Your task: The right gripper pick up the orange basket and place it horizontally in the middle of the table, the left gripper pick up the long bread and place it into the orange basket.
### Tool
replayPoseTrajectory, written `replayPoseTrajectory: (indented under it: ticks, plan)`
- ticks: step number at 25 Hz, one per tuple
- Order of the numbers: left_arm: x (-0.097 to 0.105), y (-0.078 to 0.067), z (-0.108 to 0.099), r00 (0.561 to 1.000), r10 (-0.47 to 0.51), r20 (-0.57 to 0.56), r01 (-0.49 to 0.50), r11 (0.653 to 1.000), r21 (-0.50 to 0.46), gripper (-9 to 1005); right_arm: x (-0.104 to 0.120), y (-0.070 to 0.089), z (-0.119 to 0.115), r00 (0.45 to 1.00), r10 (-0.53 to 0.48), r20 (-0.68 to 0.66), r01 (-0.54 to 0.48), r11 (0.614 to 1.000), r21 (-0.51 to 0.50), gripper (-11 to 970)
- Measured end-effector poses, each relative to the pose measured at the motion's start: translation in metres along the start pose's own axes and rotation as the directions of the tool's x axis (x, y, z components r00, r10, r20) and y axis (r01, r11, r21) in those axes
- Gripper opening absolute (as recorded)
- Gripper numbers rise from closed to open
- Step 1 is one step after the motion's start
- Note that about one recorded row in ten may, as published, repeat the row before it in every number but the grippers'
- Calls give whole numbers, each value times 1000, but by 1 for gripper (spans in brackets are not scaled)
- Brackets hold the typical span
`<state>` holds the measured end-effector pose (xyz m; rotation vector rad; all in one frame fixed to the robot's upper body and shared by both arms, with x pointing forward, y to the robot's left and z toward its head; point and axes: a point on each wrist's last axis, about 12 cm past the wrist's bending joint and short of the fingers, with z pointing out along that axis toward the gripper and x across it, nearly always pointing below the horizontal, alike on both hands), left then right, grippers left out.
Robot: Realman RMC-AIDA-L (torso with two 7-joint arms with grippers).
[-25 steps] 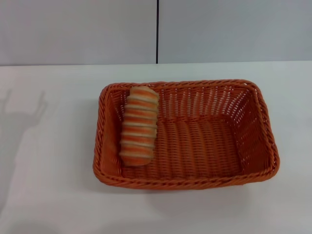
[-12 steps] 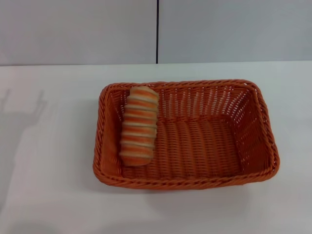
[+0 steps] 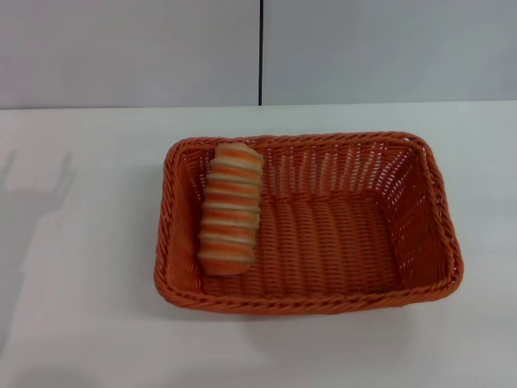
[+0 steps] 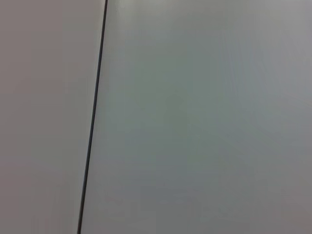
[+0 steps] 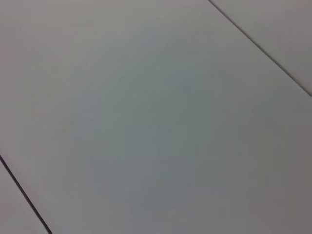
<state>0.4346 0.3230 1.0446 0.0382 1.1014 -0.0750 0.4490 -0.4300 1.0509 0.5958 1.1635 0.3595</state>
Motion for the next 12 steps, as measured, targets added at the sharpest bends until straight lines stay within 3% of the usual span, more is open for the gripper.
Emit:
replayPoseTrajectory:
  ticks: [12]
  plan:
    - [0,-1,-1,1000,-3,-5,3,1000,3,862,2,0,-4,1000,12,-1,-12,1000,11,527]
